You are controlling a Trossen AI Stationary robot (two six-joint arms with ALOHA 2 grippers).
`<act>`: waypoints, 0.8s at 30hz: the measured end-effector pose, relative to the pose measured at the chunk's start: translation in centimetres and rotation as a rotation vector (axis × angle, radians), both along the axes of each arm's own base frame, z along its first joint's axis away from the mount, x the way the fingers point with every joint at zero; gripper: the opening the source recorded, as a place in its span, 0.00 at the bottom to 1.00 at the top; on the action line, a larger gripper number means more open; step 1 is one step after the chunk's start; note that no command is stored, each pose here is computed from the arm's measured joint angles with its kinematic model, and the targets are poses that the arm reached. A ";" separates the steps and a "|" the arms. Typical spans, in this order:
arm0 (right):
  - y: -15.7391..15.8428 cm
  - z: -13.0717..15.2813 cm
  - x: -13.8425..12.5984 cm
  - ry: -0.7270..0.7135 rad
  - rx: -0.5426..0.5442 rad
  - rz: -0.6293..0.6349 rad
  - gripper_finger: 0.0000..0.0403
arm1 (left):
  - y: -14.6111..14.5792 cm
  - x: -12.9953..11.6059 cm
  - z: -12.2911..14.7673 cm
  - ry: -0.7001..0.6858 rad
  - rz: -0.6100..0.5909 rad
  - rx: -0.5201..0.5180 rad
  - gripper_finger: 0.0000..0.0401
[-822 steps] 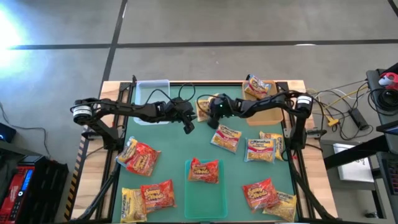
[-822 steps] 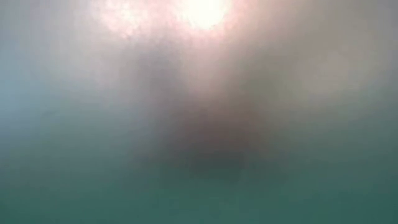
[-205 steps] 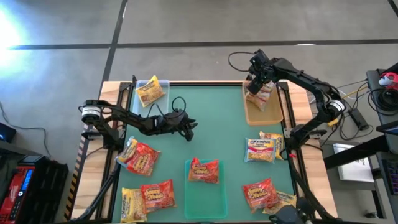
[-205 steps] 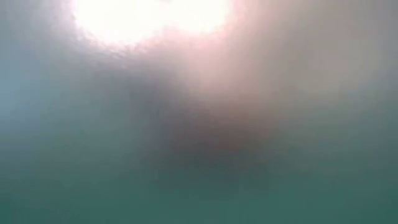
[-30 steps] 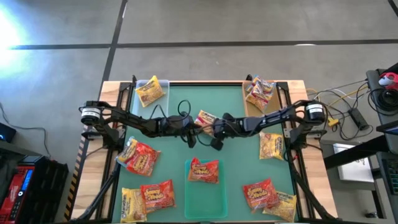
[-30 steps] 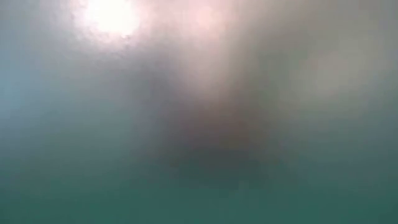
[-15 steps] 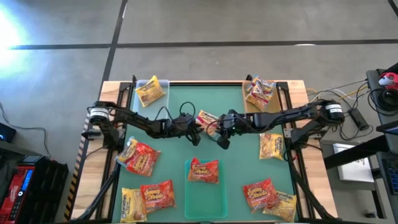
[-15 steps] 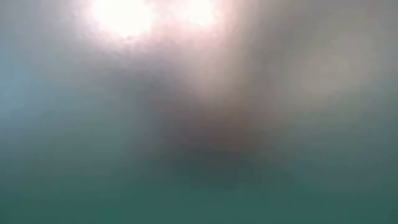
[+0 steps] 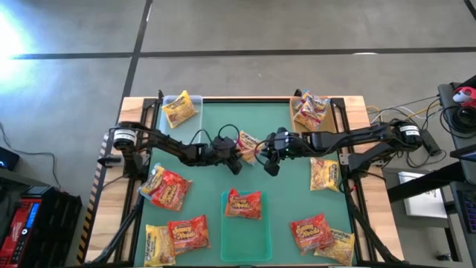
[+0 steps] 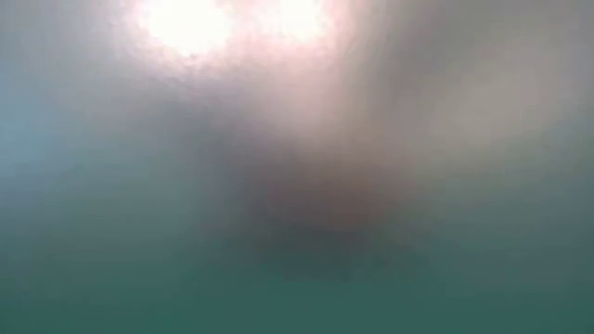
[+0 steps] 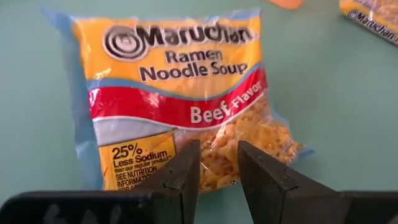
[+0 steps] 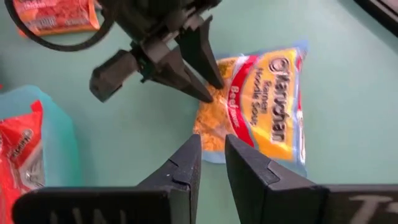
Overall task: Sort Maruchan noodles
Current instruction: Put the blue noodle pack into the yellow bin
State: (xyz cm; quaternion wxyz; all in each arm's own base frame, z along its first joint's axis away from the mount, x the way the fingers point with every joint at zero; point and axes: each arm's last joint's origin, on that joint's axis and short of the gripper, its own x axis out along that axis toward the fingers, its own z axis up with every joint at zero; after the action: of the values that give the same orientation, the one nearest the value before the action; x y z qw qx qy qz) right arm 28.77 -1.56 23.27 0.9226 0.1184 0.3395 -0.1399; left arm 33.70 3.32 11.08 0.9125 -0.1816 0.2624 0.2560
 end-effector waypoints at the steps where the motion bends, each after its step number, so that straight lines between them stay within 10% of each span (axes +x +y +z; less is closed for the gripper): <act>1: -0.1 0.0 -0.1 0.007 0.000 -0.003 0.16 | 0.0 0.0 -0.1 0.008 0.000 -0.001 0.23; 24: -4.9 -0.3 -0.9 0.012 0.047 -0.190 0.54 | -0.7 -0.2 0.4 0.045 -0.002 0.011 0.23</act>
State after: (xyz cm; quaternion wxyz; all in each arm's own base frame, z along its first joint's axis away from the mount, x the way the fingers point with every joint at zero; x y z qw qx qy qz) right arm 27.88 -6.45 22.95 0.9001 0.1708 0.3353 -0.2197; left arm 33.50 2.60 11.49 0.9077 -0.1705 0.2815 0.2604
